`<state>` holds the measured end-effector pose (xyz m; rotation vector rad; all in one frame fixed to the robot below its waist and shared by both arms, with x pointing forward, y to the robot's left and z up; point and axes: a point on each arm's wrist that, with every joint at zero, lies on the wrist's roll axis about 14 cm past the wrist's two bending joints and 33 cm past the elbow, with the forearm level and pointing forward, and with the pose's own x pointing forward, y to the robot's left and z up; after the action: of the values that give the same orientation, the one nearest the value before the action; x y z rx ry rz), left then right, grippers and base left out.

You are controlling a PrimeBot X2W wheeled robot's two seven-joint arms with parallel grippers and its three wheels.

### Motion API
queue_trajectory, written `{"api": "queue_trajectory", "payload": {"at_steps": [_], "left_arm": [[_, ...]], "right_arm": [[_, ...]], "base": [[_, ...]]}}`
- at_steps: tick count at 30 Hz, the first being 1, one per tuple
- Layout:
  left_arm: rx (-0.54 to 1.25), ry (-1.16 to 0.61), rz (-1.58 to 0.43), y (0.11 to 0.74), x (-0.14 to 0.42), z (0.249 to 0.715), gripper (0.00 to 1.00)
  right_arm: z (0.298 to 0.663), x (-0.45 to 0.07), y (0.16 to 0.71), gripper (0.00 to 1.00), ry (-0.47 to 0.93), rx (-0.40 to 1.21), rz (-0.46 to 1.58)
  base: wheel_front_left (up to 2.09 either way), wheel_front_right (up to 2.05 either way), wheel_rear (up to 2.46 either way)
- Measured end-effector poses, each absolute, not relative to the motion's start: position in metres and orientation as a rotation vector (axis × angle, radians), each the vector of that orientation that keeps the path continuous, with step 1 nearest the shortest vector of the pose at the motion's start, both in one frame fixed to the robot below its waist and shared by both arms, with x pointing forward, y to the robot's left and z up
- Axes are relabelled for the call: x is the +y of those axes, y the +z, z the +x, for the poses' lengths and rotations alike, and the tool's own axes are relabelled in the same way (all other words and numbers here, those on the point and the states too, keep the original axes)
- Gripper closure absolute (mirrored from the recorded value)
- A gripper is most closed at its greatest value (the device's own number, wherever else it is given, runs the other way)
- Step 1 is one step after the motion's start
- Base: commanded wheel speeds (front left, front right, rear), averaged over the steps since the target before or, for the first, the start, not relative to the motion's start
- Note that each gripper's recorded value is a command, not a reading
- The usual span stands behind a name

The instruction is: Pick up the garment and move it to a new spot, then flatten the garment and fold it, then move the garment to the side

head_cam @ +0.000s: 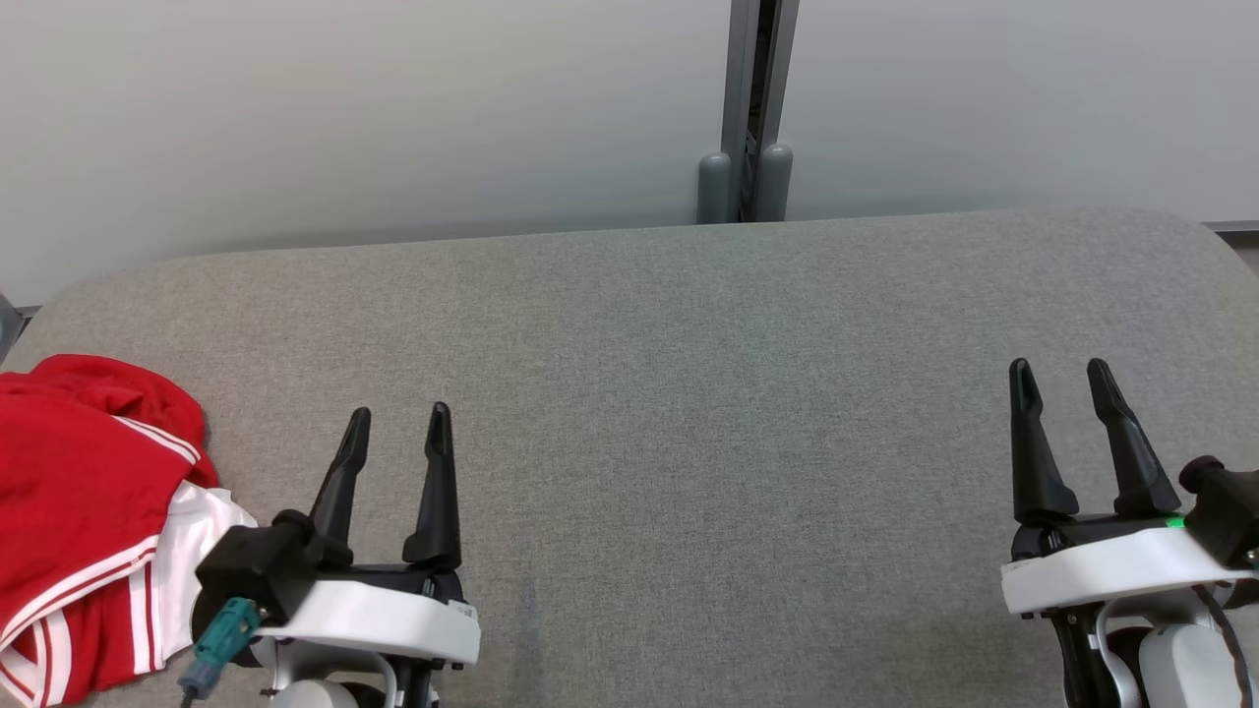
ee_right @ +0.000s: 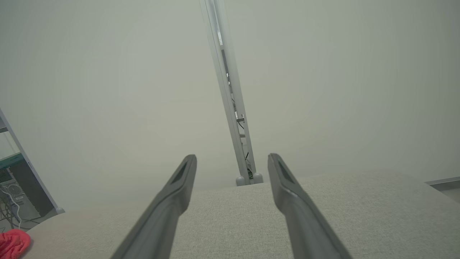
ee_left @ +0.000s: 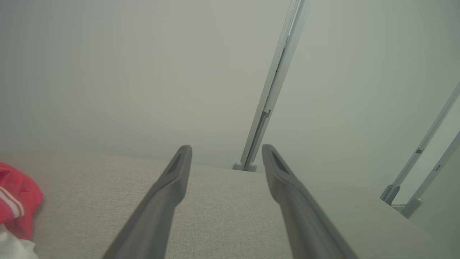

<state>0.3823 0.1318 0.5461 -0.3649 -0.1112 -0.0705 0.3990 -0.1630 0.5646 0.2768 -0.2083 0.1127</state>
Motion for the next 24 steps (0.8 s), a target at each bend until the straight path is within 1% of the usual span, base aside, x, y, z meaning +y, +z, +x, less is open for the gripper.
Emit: {"api": "queue_trajectory", "payload": {"at_steps": [11,24], "left_arm": [[-0.065,-0.07,-0.22,0.524,0.12,0.376,0.0],[-0.071,-0.073,-0.14,0.518,0.116,0.373,0.0]], "right_arm": [[0.397,-0.16,0.542,0.0,0.115,-0.152,0.201],[0.393,-0.153,0.527,0.0,0.135,-0.114,0.138]], "base": [[0.0,0.0,0.0],[0.0,0.0,0.0]]}}
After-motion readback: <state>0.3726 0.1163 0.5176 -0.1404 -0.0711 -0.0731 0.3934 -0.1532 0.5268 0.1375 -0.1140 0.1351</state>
